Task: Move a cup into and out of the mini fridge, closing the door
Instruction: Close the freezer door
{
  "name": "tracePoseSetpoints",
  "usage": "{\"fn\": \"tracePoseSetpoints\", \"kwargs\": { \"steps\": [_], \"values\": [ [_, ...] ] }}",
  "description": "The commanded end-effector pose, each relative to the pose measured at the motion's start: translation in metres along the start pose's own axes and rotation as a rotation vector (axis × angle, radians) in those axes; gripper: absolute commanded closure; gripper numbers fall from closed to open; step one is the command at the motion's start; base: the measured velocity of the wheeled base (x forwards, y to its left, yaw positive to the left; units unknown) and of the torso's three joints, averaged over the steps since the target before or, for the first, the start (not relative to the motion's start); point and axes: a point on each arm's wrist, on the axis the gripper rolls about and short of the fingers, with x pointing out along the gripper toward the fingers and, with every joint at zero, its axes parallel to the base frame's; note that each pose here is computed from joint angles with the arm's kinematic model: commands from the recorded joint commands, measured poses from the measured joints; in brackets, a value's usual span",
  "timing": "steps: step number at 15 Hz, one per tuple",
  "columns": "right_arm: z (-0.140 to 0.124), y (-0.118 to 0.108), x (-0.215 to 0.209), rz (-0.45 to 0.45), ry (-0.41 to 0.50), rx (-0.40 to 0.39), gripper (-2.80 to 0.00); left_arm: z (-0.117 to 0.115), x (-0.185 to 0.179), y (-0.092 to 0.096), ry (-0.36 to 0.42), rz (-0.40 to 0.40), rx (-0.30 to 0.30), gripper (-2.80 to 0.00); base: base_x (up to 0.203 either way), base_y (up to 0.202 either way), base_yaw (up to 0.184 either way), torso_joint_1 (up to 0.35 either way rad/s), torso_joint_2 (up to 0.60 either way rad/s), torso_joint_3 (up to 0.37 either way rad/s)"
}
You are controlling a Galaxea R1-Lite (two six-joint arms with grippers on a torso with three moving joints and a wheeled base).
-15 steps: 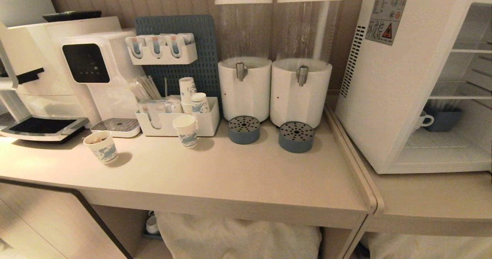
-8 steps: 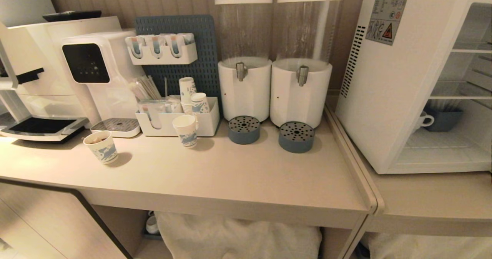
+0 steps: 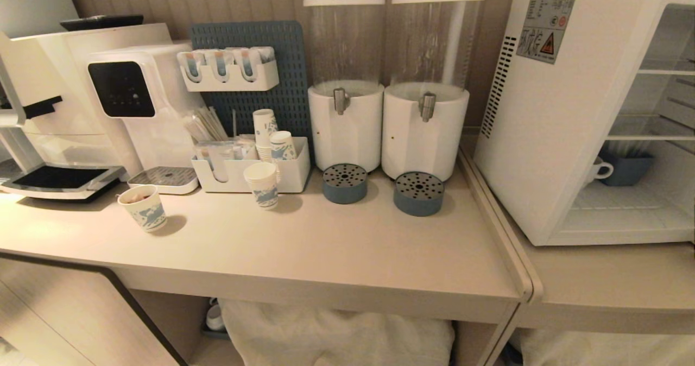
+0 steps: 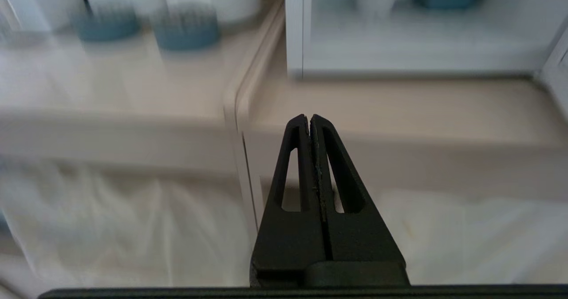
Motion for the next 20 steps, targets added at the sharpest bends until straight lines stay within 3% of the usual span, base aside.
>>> {"fn": "tracePoseSetpoints", "kwargs": {
  "steps": [1,12,20],
  "values": [
    [-0.0020,0.0001,0.0015,0.001,0.027,0.003,0.00,0.0000,0.0001,-0.0001,0.002,0.001,0.000,0.00,0.000,0.000,0.000,0.000,0.00,0.000],
    [-0.0019,0.0001,0.0005,0.000,0.013,0.015,0.00,0.0000,0.0001,0.0000,0.002,-0.001,0.001,0.00,-0.006,0.000,0.000,0.000,0.00,0.000],
    [-0.0023,0.0001,0.0006,0.000,0.015,0.015,0.00,0.0000,0.0001,0.0000,0.002,-0.001,0.001,0.00,-0.188,0.000,-0.001,0.002,0.00,0.003]
  ]
}}
